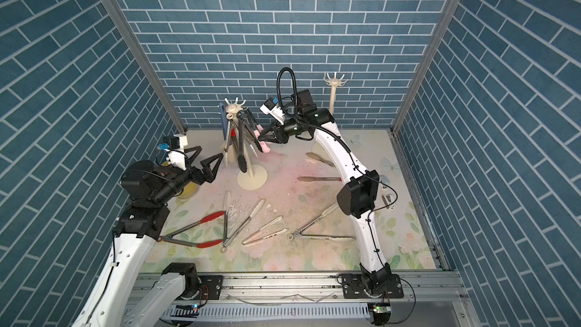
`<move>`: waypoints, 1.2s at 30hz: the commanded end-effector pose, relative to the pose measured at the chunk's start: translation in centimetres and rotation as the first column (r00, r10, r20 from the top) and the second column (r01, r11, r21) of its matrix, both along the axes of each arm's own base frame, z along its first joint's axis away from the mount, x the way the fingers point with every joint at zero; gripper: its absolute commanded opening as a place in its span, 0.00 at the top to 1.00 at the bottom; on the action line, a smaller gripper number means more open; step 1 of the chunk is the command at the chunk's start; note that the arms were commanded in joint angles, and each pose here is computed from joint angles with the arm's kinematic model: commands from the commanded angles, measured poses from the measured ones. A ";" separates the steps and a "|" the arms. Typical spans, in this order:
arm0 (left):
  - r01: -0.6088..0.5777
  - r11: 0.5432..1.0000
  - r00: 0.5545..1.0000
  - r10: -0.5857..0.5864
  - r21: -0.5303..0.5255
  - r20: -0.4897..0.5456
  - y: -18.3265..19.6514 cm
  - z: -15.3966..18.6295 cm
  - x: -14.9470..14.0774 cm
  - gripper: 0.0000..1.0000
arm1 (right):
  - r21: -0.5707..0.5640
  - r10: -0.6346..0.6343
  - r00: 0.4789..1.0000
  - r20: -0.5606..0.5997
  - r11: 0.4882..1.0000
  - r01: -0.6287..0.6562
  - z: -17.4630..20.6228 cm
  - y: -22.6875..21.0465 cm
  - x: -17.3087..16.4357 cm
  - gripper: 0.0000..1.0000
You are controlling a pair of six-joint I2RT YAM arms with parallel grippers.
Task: Hang food tongs on kitchen utensil racks
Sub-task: Hang the food tongs on the rack.
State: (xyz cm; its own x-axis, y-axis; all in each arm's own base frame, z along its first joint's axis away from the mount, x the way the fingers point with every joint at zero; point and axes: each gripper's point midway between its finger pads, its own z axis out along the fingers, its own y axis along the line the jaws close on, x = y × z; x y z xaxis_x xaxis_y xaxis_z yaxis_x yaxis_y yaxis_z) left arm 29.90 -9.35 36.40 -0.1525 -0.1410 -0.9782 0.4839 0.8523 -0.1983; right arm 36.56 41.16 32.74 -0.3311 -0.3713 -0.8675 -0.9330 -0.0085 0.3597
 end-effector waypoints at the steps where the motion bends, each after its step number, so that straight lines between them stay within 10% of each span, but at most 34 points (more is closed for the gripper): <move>1: 0.007 1.000 1.000 -0.007 0.005 0.000 -0.1 -0.2 -0.1 0.01 | -0.004 -0.002 0.998 0.059 1.000 0.002 0.5 -0.7 0.2 0.59; 36: 0.044 0.999 0.997 -0.042 -0.016 0.063 -0.6 1.0 -1.2 0.00 | -0.112 -0.529 0.829 0.180 0.827 0.552 -2.6 -13.8 -3.2 0.42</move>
